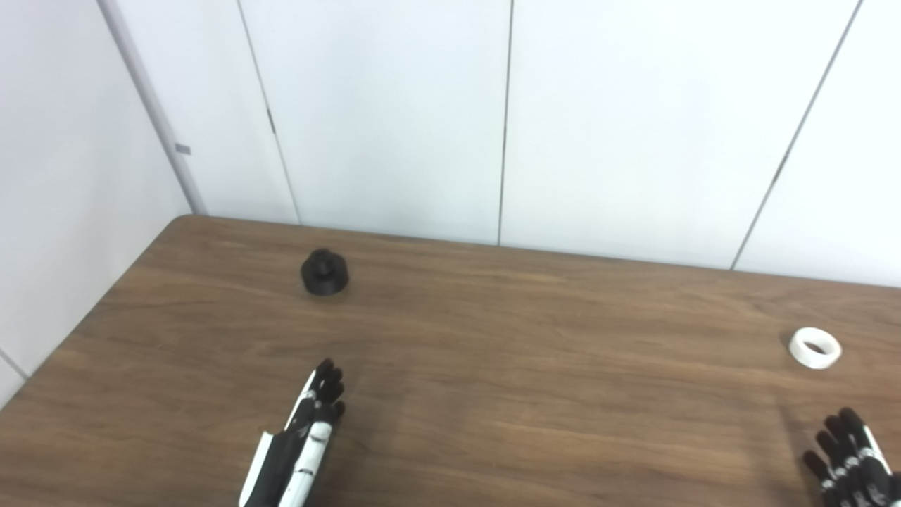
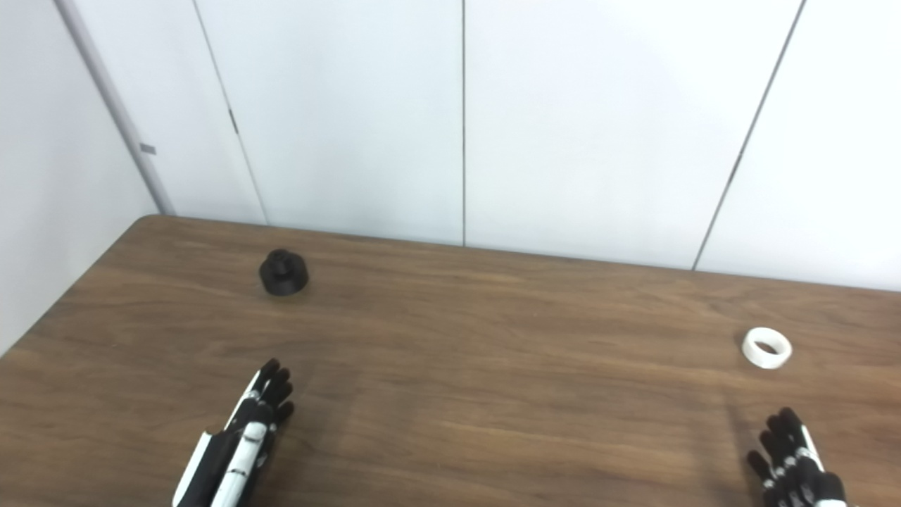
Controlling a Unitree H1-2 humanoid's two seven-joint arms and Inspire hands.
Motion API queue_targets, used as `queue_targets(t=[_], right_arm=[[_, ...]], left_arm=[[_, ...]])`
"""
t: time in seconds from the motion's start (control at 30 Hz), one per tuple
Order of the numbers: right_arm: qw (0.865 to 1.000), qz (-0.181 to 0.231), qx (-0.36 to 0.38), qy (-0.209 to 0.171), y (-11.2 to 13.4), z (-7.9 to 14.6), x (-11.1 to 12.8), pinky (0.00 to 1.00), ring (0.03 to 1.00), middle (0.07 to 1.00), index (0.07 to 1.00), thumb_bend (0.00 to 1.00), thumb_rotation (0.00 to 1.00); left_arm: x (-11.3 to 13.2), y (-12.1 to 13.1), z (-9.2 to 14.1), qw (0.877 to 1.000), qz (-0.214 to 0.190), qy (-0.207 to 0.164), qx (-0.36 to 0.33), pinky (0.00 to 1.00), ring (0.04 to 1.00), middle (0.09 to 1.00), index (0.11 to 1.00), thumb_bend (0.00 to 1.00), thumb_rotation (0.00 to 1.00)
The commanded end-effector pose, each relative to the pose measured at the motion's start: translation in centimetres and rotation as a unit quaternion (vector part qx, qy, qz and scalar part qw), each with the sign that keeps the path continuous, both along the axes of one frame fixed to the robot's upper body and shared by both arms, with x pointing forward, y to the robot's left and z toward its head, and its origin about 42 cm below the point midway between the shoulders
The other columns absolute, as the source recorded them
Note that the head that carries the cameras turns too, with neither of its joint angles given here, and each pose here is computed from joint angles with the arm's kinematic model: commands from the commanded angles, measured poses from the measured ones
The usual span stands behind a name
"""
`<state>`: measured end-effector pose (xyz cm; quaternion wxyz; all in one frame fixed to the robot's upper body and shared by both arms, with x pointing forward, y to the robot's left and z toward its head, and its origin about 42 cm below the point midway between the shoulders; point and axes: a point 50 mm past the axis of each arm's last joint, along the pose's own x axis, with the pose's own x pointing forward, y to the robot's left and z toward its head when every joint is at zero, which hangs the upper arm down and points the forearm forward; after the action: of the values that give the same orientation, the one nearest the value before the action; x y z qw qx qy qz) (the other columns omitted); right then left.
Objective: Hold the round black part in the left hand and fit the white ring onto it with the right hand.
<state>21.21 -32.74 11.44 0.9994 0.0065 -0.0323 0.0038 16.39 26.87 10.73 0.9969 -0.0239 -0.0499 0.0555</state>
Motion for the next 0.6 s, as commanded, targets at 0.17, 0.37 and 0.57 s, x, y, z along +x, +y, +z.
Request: queue_targets(t=[0.17, 0.37, 0.57], right_arm=[[1.000, -0.013, 0.007, 0.016, 0.0, -0.7, -0.3, 1.00, 1.000, 0.988, 0.981, 0.49, 1.00], [1.000, -0.013, 0.010, 0.016, 0.0, -0.9, 0.0, 1.00, 1.000, 0.990, 0.986, 0.48, 1.00], [1.000, -0.018, 0.013, 0.018, 0.5, -1.3, 0.1, 1.00, 0.985, 0.981, 0.978, 0.48, 1.00]], left_arm=[[0.2, -1.5, -0.4, 1.000, 0.002, 0.002, -0.014, 0.95, 0.977, 0.972, 0.987, 0.48, 0.73], [0.4, -1.1, -0.5, 1.000, 0.002, 0.001, -0.003, 0.97, 0.991, 0.975, 0.999, 0.48, 0.70], [0.4, -0.3, 0.3, 0.999, 0.012, 0.009, 0.033, 0.95, 0.974, 0.967, 1.000, 0.47, 0.60]])
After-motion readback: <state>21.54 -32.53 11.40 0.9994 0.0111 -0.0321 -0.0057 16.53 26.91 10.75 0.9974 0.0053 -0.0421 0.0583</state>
